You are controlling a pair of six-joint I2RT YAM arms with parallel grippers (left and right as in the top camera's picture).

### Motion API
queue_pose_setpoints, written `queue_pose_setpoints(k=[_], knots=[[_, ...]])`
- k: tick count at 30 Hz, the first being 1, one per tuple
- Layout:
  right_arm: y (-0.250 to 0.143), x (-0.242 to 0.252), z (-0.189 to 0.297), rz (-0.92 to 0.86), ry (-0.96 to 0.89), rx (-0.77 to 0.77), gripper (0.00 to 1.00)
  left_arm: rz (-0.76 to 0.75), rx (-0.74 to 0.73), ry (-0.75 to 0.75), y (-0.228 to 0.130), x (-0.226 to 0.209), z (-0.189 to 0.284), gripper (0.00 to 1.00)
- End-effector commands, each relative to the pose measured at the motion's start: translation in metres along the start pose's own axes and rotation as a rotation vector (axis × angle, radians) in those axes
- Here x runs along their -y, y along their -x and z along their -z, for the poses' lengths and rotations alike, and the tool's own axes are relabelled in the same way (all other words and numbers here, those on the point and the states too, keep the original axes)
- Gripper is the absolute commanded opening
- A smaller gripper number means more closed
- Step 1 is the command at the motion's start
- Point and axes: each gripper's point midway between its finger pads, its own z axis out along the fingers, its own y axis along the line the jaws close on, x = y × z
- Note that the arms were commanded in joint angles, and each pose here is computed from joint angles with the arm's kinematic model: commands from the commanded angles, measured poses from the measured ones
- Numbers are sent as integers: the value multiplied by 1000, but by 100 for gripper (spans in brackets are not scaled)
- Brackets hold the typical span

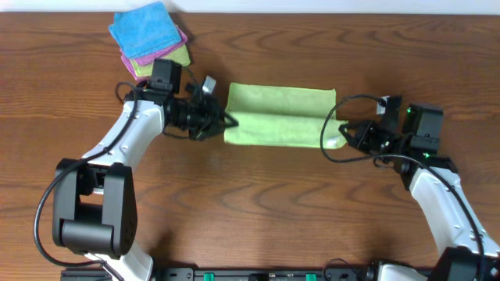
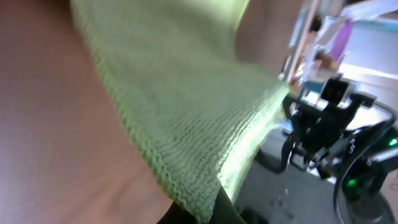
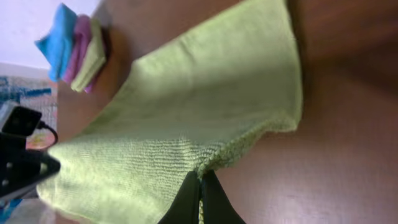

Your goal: Fold the cloth

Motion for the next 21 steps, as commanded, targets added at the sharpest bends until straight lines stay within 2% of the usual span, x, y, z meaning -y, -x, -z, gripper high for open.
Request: queue_pose_setpoints(k=[1,5,12,17,21], knots=[[-5,6,1,22,-38,-21,1,-112,12,83,-9,-9,18,6],[-20,16,8,31,-101,-67,1,-100,-35,199,-30,-30,28,6],[-40,26,20,42,-185,-122,1,-99,-79,284,-44,-46,32,6],[-48,29,22,23,-195,-152,1,-81,-121,307,-57,-57,31,6],[-51,28,22,27,-196,-163,1,-64,-153,259,-68,-56,22,6]])
